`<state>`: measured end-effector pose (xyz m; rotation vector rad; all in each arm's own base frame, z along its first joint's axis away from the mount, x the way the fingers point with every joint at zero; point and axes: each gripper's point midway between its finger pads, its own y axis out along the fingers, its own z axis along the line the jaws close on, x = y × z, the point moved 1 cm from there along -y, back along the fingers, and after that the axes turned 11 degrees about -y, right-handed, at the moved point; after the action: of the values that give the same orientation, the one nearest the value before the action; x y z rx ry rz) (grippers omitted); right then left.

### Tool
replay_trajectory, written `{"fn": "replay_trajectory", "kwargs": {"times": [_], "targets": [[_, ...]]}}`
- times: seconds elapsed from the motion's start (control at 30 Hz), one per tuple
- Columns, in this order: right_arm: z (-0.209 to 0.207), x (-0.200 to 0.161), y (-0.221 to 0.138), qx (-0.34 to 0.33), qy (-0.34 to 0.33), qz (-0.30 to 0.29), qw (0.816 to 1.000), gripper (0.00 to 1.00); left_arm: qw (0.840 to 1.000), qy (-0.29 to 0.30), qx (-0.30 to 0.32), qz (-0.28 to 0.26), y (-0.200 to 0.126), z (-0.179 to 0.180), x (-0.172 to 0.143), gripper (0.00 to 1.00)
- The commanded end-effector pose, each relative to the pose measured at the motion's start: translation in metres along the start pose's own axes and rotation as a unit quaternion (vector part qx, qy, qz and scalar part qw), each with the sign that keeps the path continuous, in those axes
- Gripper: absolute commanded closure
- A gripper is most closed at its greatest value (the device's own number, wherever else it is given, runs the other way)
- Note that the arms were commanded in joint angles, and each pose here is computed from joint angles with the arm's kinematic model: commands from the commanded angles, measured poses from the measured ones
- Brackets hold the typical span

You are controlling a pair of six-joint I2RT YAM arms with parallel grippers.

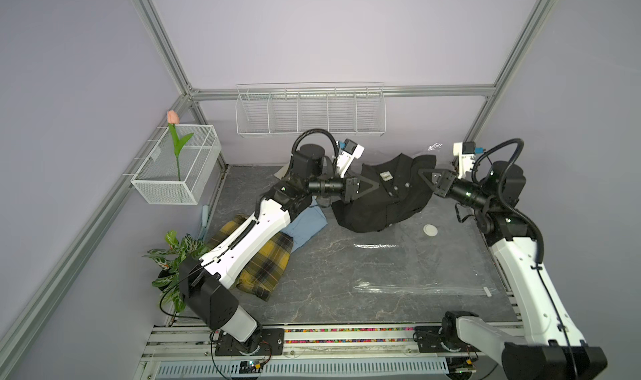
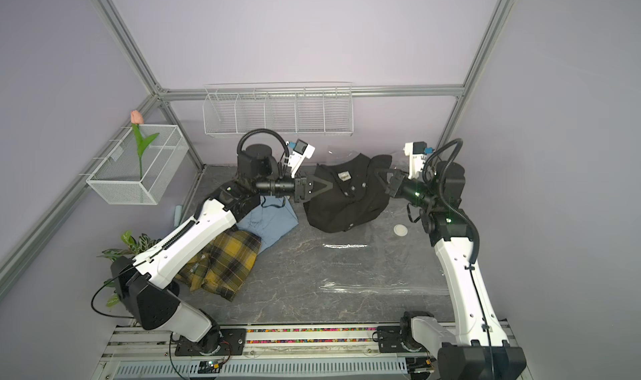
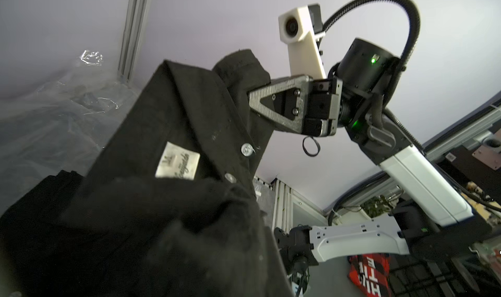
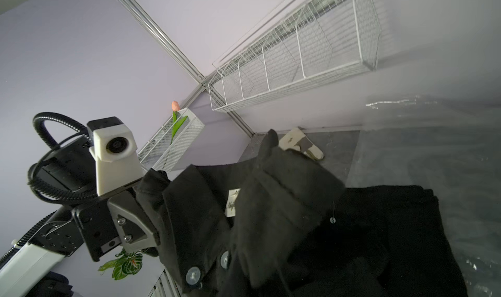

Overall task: Place the folded shirt into the vacuum bag
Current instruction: Adjust the shirt in the vacuum bag.

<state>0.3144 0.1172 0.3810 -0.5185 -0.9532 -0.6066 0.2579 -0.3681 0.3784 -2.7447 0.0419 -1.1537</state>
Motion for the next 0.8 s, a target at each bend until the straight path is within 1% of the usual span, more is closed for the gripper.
{"fn": "replay_trajectory", "kwargs": {"times": [0.0,0.03,0.07,0.13,0.27,0.4,0.5,0.53,0.63,0.77], "targets": [[-0.006,-0.044,-0.004,0.013,0.039,0.021,0.999,0.93,0.999,-0.018,0.001,-0.036,-0.012,0.013,-0.018,1.0],[-0.007,-0.061,-0.006,0.018,0.056,0.031,0.998,0.93,0.999,-0.036,0.008,-0.035,-0.012,0.021,-0.031,1.0],[-0.011,-0.081,-0.009,0.016,0.077,0.046,0.996,0.94,0.998,-0.051,0.014,-0.033,-0.012,0.027,-0.044,1.0],[-0.016,-0.111,-0.013,0.005,0.103,0.066,0.992,0.93,0.997,-0.077,0.019,-0.021,-0.01,0.036,-0.067,1.0],[-0.04,-0.17,-0.019,-0.043,0.177,0.111,0.977,0.93,0.99,-0.134,0.04,0.004,0.001,0.06,-0.109,1.0],[-0.049,-0.191,-0.021,-0.062,0.205,0.119,0.97,0.93,0.983,-0.174,0.056,0.022,0.01,0.082,-0.133,1.0],[-0.063,-0.218,-0.026,-0.099,0.222,0.157,0.957,0.93,0.975,-0.195,0.096,0.037,0.014,0.107,-0.149,1.0],[-0.068,-0.227,-0.026,-0.109,0.222,0.17,0.954,0.93,0.972,-0.2,0.112,0.045,0.016,0.116,-0.155,1.0],[-0.085,-0.25,-0.027,-0.14,0.224,0.198,0.944,0.93,0.957,-0.227,0.169,0.064,0.017,0.148,-0.177,0.99],[-0.106,-0.289,-0.035,-0.19,0.246,0.257,0.915,0.93,0.931,-0.263,0.232,0.105,0.011,0.179,-0.212,0.98]]}}
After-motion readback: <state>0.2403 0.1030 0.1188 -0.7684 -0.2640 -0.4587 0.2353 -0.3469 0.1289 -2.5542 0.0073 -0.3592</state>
